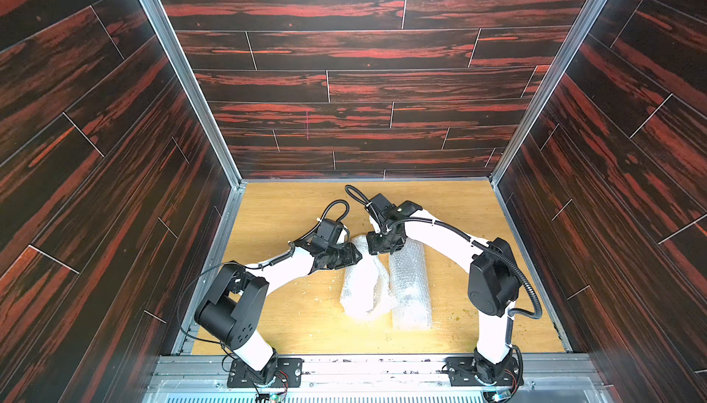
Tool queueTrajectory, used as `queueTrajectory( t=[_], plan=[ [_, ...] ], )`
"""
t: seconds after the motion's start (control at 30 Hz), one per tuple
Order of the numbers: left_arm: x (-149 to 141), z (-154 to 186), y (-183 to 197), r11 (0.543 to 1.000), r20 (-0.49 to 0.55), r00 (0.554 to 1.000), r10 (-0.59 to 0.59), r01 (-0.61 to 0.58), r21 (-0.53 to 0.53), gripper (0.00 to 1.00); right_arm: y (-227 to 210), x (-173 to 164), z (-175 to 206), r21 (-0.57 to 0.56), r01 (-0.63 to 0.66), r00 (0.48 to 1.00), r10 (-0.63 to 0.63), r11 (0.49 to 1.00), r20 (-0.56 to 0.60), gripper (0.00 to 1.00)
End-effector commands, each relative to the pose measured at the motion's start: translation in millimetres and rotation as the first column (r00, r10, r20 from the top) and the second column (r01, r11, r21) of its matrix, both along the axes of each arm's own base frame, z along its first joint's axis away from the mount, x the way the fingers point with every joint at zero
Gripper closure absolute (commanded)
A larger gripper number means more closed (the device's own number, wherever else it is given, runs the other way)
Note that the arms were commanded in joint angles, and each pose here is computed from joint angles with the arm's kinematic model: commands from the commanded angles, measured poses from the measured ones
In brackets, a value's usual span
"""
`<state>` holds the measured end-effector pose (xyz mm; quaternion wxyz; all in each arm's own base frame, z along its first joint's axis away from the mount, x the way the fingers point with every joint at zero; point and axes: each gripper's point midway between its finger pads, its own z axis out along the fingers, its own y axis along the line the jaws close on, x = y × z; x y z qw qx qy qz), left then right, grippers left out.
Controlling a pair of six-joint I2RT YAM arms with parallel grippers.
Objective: Unwrap the vase from the bubble wrap
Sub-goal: Unwrap the bubble wrap at the center of the board.
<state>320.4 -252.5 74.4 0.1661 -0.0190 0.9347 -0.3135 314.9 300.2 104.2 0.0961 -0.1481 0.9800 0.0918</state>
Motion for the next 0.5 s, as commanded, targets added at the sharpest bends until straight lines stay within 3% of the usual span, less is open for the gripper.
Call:
queueTrajectory(
  t=[0.0,0.27,0.37,0.47],
  plan=[
    [-59,-78,46,0.967,-0.259,0.965,0.047,0.022,0.255,0.56,2,-12,8,0.019,-0.004,1.0,0.004,1.0,-0.01,0.44],
    [-58,-78,46,0.966,-0.258,0.965,0.048,0.021,0.256,0.56,-4,-4,-7,-0.055,-0.021,1.0,0.021,0.998,0.007,0.46],
    [-59,-78,47,0.966,-0.258,0.965,0.047,0.022,0.258,0.56,-4,2,-13,-0.089,-0.032,0.999,0.033,0.995,0.015,0.58],
    [-58,-77,47,0.965,-0.256,0.966,0.046,0.023,0.259,0.57,-1,6,-21,-0.1,-0.051,0.999,0.053,0.994,0.011,0.61]
  ],
)
